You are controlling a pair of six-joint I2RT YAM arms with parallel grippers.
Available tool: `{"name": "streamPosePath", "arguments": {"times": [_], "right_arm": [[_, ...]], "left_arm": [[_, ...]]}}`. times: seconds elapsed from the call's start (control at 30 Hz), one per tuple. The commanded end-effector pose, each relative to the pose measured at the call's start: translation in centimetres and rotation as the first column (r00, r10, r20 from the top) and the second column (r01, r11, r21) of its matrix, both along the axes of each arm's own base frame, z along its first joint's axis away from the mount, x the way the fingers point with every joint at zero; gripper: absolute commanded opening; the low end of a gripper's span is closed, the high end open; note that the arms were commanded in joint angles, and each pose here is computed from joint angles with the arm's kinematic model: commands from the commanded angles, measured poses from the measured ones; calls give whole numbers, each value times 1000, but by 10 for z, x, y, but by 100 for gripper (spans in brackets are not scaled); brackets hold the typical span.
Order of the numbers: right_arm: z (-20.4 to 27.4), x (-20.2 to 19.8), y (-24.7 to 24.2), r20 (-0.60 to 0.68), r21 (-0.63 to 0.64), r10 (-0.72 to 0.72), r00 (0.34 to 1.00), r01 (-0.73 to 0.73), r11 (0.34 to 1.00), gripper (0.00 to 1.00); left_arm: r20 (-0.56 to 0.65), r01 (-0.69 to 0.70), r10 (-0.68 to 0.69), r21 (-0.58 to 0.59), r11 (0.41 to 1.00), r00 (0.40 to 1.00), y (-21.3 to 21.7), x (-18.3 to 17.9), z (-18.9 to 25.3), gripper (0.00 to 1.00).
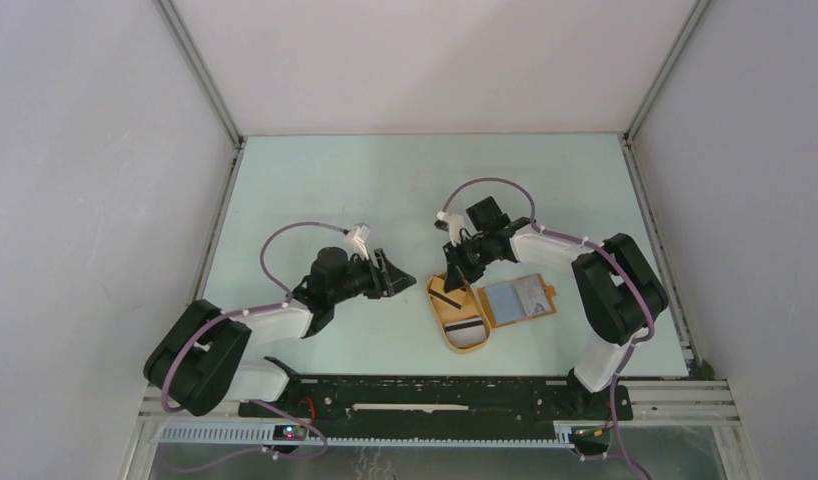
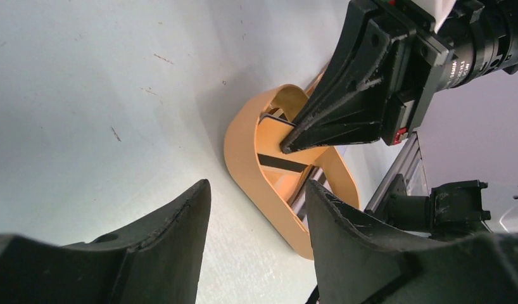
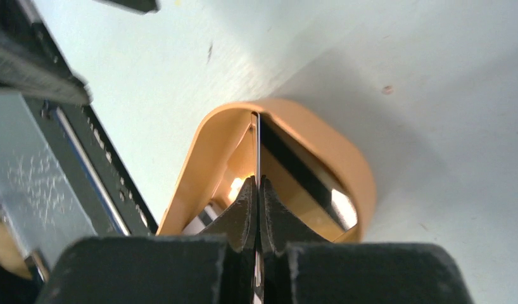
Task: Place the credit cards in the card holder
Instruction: Pick up the credit card from the storage box.
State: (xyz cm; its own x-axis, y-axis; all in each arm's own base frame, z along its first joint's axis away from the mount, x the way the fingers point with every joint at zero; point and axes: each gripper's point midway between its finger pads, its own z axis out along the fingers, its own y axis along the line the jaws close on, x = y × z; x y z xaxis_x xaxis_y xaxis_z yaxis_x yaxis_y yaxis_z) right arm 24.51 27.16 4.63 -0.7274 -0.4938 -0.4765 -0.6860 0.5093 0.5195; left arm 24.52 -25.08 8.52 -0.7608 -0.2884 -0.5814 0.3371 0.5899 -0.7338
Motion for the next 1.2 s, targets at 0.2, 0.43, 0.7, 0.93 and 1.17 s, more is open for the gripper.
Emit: {"name": "streamPosePath", "arguments": {"times": [0.2,0.43,0.7,0.93,1.17], "right_arm": [[19,50,-2,131,-14,-265,955,269,963,0],[26,65,-9,188,-14,-333,924,341,940,0],[19,44,-2,-6,20,-310,951,310,951,8],[9,32,1,-181,43,-282,942,294,955,14],[14,26,4,-251,81,-257,933,285,955,23]], "left_arm": [[-94,-14,11,-27,1000,996,-8,-2,-2,57],[-119,-22,28,47,999,992,-28,10,-7,57],[-102,-43,47,36,998,994,-32,17,-4,57],[-104,-54,56,24,998,993,-30,14,-6,57],[-93,-55,57,22,998,994,-28,13,-4,57]]}}
